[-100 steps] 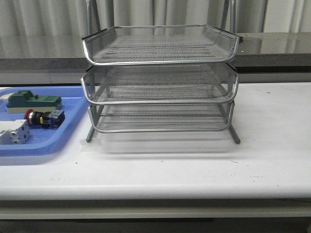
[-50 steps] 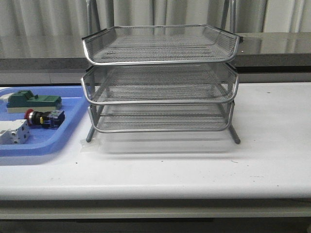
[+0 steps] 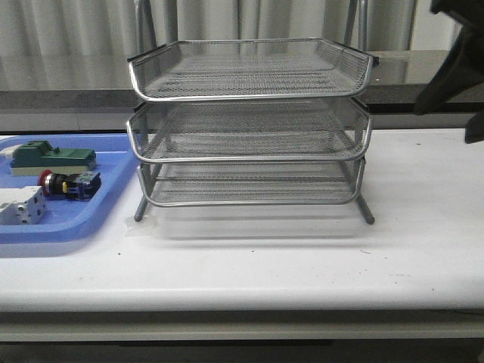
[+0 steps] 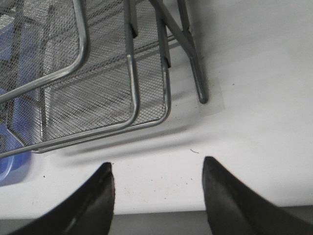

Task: Place button on rack with both arms
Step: 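Move the right gripper toward the middle tier of the mesh rack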

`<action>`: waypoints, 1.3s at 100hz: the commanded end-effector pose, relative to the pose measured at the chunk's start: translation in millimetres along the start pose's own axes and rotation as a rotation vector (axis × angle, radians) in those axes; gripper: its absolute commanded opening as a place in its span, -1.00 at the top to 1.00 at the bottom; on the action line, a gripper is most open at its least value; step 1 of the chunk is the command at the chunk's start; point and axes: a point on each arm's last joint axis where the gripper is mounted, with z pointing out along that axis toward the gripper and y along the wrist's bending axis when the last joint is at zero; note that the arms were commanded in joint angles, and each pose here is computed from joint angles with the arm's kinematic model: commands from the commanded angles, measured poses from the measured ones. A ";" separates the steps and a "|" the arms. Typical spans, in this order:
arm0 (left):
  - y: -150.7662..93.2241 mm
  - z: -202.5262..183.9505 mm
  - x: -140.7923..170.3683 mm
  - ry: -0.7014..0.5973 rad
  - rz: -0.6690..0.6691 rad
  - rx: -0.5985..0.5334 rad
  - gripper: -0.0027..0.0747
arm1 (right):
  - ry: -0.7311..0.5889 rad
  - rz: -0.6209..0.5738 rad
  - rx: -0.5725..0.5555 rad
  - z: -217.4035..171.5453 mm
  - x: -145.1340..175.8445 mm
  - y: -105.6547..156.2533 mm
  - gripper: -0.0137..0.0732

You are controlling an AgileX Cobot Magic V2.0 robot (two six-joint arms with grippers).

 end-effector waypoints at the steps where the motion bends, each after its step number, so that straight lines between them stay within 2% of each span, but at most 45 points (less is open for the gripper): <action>1: -0.3 -2.0 2.7 -0.067 -0.018 0.005 0.98 | -0.107 0.008 -0.039 5.5 -13.4 12.2 -0.30; 29: -0.3 -2.0 2.7 -0.067 -0.018 0.005 0.98 | -0.104 0.025 0.000 31.9 -10.5 7.4 -0.30; 83: -0.3 -2.0 2.7 -0.067 -0.018 0.005 0.98 | -0.108 0.026 0.000 31.9 -10.8 7.4 -0.30; 97: -0.3 -2.0 2.7 -0.067 -0.018 0.005 0.98 | -0.104 0.056 -0.003 31.9 -10.6 7.4 -0.30; 107: -0.3 -2.0 2.7 -0.067 -0.018 0.005 0.98 | -0.107 0.089 -0.014 31.9 -10.9 8.3 -0.30; 130: -0.3 -2.0 2.7 -0.067 -0.018 0.005 0.98 | -0.108 0.085 -0.058 31.7 -11.5 11.7 -0.30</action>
